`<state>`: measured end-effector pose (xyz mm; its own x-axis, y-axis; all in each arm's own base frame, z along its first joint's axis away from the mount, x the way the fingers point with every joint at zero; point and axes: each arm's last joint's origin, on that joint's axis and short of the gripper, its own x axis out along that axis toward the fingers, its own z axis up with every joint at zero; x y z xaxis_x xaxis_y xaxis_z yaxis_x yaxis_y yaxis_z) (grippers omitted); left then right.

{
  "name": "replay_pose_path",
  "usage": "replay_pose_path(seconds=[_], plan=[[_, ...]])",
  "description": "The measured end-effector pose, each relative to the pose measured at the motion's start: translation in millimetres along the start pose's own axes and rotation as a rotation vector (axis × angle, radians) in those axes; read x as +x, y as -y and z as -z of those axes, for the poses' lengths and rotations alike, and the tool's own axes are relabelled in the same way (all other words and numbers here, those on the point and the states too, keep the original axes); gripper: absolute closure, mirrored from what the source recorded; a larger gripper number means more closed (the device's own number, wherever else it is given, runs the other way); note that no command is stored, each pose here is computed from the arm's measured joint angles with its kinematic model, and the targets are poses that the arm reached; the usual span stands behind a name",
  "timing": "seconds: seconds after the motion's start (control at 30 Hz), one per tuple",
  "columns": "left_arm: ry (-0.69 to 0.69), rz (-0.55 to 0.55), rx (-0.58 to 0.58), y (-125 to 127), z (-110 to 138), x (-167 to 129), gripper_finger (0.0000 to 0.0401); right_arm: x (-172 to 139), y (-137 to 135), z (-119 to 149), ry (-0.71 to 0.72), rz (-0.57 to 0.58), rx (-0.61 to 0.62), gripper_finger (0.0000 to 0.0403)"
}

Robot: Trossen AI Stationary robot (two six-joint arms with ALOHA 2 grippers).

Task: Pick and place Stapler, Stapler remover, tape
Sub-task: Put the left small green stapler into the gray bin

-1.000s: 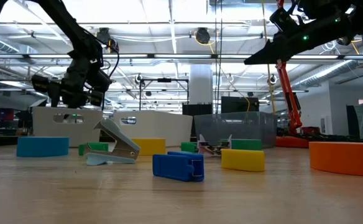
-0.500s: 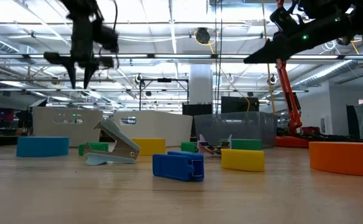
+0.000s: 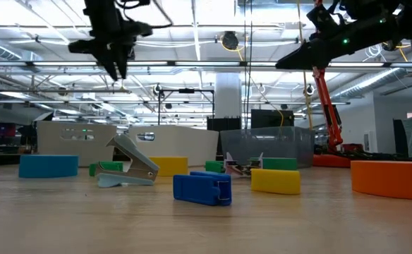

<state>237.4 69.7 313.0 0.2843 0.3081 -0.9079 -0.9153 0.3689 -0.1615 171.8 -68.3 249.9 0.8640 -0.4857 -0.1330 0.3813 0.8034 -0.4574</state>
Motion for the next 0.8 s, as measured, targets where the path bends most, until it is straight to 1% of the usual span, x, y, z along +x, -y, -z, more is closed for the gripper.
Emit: replay_pose_path(seconds=[0.1,0.23,0.37,0.47,0.53,0.6,0.67,0.73,0.8], plan=[[0.033,0.095,0.075,20,15,-5,0.0308,0,0,0,0.0,0.0,0.0,0.0161],[0.154,0.225,0.14,46,30,-16,0.0308,0,0,1,-0.005,-0.003,-0.001,0.0161],[0.275,0.339,0.143,64,39,-28,0.0308,0,0,2,-0.021,0.007,-0.002,0.0161],[0.317,0.406,0.157,74,45,-34,0.0308,-1,2,3,-0.056,0.075,0.004,0.0161],[0.362,0.425,0.163,78,49,-38,0.0308,-3,5,2,-0.082,0.145,0.008,0.0161],[0.409,0.408,0.165,80,54,-41,0.0308,-8,8,1,-0.087,0.215,0.059,0.0161],[0.432,0.378,0.175,79,59,-43,0.0308,-14,11,-2,-0.066,0.24,0.126,0.0161],[0.43,0.353,0.18,77,63,-43,0.0308,-23,12,-3,-0.053,0.216,0.159,0.0161],[0.413,0.336,0.171,75,65,-42,0.0308,-31,11,-2,-0.043,0.124,0.158,0.0161]])
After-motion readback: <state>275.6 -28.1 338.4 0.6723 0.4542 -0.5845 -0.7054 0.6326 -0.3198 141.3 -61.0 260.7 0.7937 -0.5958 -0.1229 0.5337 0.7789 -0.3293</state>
